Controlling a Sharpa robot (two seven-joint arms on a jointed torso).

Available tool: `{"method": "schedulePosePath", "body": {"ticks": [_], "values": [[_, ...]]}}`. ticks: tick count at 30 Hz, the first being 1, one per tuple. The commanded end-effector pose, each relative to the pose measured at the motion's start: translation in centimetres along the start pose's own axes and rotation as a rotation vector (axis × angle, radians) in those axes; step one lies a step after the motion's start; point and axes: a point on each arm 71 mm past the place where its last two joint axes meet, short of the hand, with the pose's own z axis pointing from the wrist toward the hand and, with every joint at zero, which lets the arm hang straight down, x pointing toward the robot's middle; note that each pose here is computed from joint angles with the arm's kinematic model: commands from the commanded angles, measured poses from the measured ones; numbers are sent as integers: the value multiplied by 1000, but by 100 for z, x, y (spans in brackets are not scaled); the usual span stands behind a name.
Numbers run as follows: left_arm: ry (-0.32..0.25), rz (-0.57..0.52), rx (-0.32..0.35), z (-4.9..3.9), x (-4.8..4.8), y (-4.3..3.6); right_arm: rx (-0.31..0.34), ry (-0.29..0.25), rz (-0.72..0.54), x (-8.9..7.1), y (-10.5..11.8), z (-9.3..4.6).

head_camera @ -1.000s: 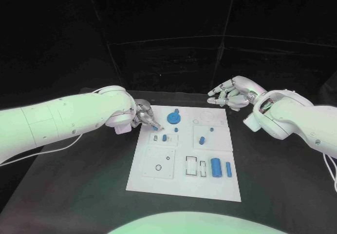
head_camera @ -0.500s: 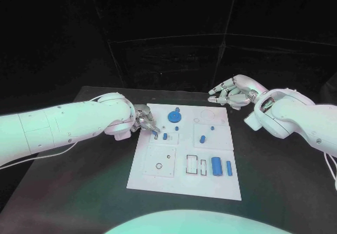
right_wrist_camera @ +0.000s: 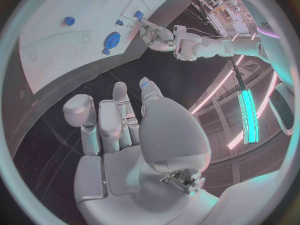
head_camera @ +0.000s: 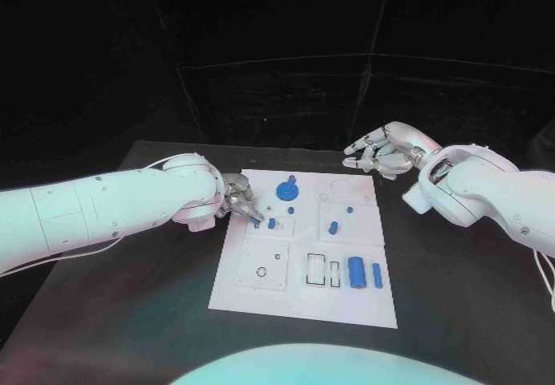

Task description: Assemble the parts on the task board

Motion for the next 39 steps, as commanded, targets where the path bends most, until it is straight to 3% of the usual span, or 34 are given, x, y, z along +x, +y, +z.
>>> {"method": "schedulePosePath", "body": {"ticks": [1, 39], "values": [[24, 37, -3, 0, 41, -2, -5, 5, 2, -1, 11, 4], [67, 57, -4, 31, 101, -55, -7, 4, 3, 3, 12, 10]]}}
